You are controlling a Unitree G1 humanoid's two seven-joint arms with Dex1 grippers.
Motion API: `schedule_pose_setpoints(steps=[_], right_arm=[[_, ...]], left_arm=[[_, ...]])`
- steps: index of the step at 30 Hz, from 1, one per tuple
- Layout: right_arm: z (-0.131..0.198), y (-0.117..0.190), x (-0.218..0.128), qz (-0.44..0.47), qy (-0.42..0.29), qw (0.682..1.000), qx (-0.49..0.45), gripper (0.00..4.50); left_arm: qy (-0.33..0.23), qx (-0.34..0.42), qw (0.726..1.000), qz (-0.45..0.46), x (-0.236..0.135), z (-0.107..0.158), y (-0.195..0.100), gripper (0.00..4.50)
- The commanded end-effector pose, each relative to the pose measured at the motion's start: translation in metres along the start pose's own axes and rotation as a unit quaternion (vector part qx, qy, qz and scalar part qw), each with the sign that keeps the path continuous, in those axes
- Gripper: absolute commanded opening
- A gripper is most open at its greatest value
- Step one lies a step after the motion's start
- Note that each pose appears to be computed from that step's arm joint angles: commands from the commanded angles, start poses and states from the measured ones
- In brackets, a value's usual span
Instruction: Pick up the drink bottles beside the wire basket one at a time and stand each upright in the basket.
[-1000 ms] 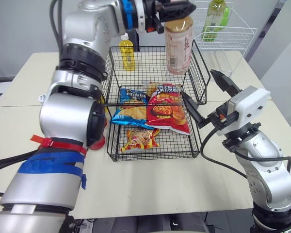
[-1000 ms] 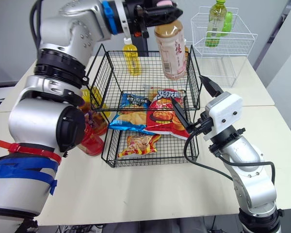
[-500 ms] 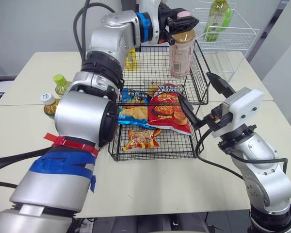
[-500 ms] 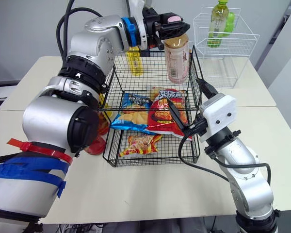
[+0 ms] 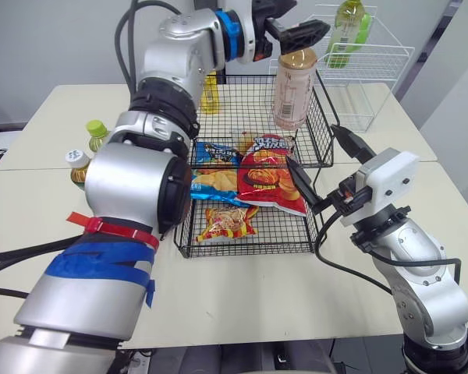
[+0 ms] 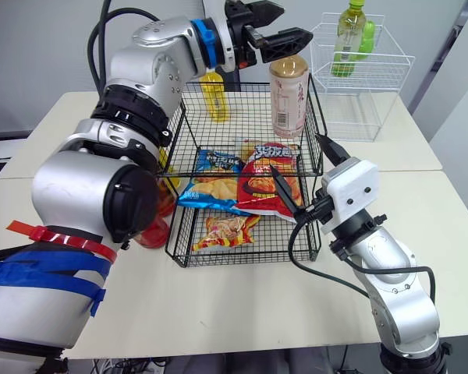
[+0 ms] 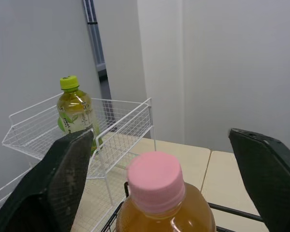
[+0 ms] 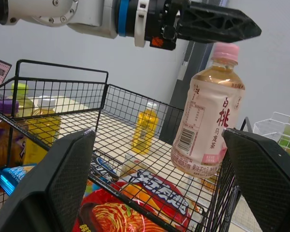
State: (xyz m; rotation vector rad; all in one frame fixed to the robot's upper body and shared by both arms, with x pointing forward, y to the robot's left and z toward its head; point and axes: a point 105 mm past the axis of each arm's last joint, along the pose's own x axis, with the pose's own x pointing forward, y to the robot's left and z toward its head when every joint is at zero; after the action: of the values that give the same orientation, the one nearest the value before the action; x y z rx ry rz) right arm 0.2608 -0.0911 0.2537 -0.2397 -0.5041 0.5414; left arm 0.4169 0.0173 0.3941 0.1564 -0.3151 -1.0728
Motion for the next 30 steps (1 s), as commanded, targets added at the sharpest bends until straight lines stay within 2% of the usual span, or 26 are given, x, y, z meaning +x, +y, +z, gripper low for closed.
schedule_pose_setpoints(steps=[1,7,11,18,21,24,27,30], right_arm=[[0.017,0.000,-0.003,-0.002,-0.037,0.999,-0.008,4.50],[0.017,0.000,0.002,0.023,-0.039,0.999,0.021,4.50],[0.016,0.006,0.008,0.091,-0.038,0.994,0.047,4.50],[0.012,0.032,0.006,0.264,-0.025,0.959,0.099,4.50],[0.011,0.046,0.005,0.327,-0.022,0.939,0.106,4.50],[0.009,0.050,0.006,0.351,-0.026,0.929,0.114,4.50],[0.007,0.051,0.006,0.367,-0.031,0.921,0.124,4.50],[0.004,0.051,0.007,0.381,-0.034,0.915,0.129,4.50]], left_arm=[[-0.045,0.010,0.999,-0.010,-0.015,0.031,0.005,4.47],[-0.061,0.017,0.998,-0.011,-0.062,0.039,0.020,4.47],[-0.068,0.027,0.997,0.035,-0.114,0.041,0.032,4.47],[-0.028,0.014,0.988,0.149,-0.214,0.025,0.022,4.47],[0.000,-0.001,0.978,0.210,-0.261,0.017,0.011,4.47],[0.016,-0.036,0.962,0.270,-0.305,0.003,-0.003,4.47],[0.023,-0.061,0.945,0.321,-0.340,-0.010,-0.022,4.47],[0.053,-0.089,0.920,0.379,-0.381,-0.034,-0.052,4.47]])
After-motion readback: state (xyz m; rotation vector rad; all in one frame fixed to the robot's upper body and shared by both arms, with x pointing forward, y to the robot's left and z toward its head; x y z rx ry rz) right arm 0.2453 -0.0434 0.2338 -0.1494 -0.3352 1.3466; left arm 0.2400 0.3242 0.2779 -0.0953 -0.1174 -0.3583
